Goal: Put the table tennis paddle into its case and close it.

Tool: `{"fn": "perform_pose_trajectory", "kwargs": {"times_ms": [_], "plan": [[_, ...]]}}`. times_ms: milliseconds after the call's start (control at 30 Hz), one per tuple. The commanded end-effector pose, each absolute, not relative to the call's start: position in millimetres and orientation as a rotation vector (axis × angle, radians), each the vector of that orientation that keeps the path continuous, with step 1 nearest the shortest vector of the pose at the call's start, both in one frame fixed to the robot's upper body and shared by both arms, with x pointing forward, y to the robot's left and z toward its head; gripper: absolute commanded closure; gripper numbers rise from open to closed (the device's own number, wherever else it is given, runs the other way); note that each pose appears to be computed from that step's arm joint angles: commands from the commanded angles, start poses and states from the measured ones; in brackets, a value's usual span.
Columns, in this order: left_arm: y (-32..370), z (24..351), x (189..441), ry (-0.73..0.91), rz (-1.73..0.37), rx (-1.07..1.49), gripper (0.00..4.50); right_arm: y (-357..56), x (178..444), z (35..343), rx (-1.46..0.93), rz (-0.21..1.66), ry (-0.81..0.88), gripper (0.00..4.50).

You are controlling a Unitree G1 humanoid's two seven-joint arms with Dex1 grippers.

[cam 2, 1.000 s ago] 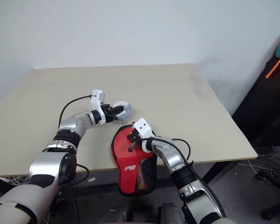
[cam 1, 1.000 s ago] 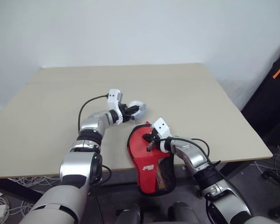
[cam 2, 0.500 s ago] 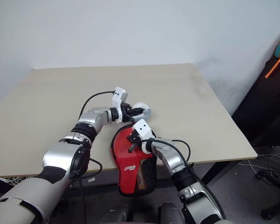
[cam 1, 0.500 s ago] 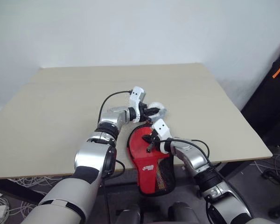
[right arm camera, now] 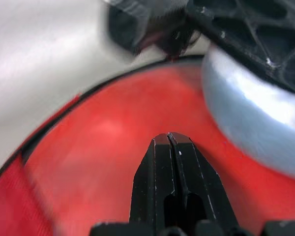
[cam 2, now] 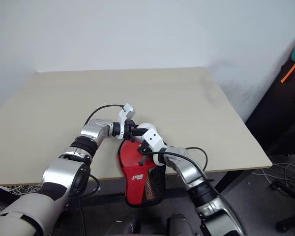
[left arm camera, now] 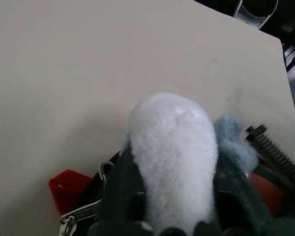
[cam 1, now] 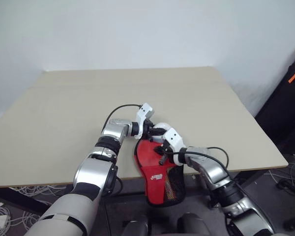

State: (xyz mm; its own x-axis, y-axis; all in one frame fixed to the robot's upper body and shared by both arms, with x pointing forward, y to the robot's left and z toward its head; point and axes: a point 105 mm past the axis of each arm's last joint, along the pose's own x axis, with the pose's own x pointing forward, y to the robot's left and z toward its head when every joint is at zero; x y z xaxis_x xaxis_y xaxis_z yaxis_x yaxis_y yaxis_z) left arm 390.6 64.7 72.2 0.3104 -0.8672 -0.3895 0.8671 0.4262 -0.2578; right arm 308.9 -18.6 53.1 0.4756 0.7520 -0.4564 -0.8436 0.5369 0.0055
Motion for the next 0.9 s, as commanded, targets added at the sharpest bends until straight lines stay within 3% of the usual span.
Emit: {"fn": "perform_pose_trajectory", "kwargs": {"times_ms": [33, 200, 300, 667, 700, 800, 900], "plan": [[62, 73, 391, 0.506, -1.144, -0.015, 1.85, -24, 309, 86, -0.238, 0.974, 0.386, 4.5], [56, 86, 392, 0.459, -1.168, -0.056, 0.01, -41, 307, 122, -0.239, 0.97, 0.36, 4.5], [53, 97, 393, 0.42, -1.189, -0.067, 0.0, -47, 306, 134, -0.244, 0.974, 0.359, 3.86], [61, 155, 402, 0.253, -1.171, -0.107, 0.0, -30, 286, 161, -0.241, 1.101, 0.333, 0.04], [63, 159, 402, 0.243, -1.168, -0.108, 0.0, -30, 287, 164, -0.24, 1.102, 0.327, 0.04], [76, 170, 408, 0.208, -1.112, -0.122, 0.56, -31, 293, 171, -0.243, 1.092, 0.313, 0.0], [94, 174, 407, 0.174, -1.073, -0.076, 1.54, -35, 304, 172, -0.247, 1.057, 0.312, 0.0]]}}
